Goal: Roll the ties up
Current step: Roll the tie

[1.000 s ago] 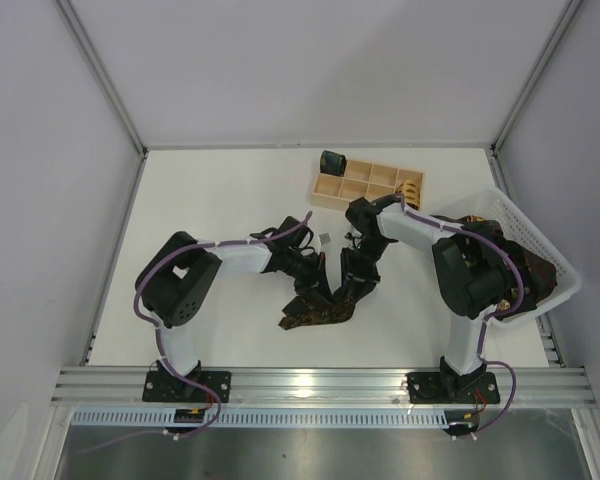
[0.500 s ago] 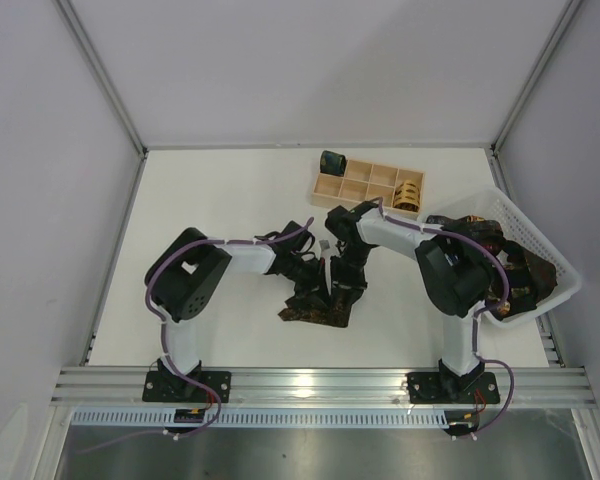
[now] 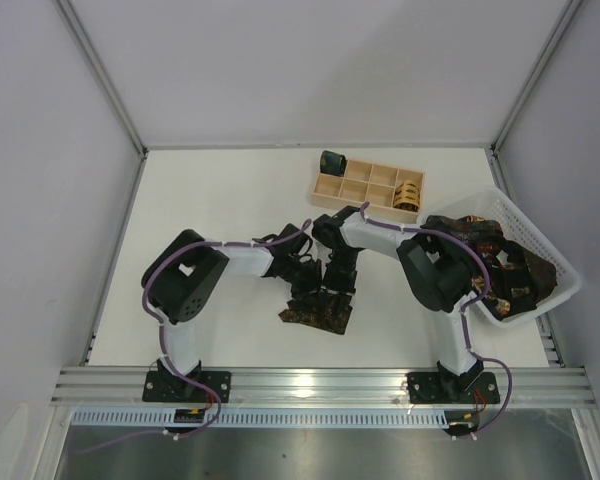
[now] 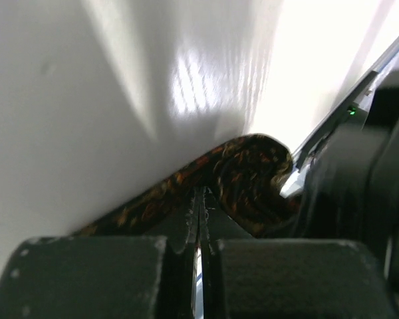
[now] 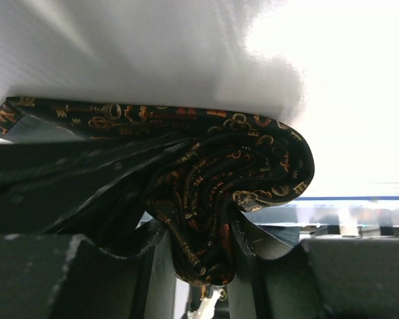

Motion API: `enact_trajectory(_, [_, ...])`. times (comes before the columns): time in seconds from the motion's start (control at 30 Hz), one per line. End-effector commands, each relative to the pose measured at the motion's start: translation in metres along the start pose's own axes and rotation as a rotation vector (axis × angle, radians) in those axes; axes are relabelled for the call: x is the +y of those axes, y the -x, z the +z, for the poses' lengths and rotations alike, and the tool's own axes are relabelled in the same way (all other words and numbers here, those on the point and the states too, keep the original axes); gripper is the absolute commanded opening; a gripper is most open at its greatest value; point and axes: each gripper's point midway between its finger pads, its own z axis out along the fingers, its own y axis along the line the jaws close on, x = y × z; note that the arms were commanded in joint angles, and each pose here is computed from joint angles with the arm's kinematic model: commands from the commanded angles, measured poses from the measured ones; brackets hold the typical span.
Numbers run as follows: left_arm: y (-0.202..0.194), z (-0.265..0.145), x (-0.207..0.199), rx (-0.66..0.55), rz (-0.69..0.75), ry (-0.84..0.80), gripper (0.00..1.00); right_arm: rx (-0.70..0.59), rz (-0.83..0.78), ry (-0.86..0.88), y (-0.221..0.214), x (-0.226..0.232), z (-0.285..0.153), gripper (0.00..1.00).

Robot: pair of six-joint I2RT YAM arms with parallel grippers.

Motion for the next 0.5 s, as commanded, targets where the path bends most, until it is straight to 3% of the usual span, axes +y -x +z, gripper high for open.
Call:
enact_trajectory(0.0, [-0.001, -0.02, -0.001, -0.057, 0.052, 0.025, 0.0, -0.093, 0.055, -0.091, 0.025, -0.01, 0.02, 0.13])
enact_trajectory(0.27, [0.008, -0.064, 0.019, -0.142, 0.066, 0.107, 0.01, -0.1, 0.051, -0.085, 0.032, -0.005, 0.027, 0.29])
enact_trajectory(0.37, [0.007, -0.077, 0.026, -0.166, 0.055, 0.127, 0.01, -0.108, 0.053, -0.069, 0.032, 0.001, 0.024, 0.45])
enact_trajectory(0.47, [0.004, -0.088, 0.032, -0.188, 0.04, 0.128, 0.01, -0.107, 0.056, -0.032, 0.031, 0.01, 0.022, 0.52])
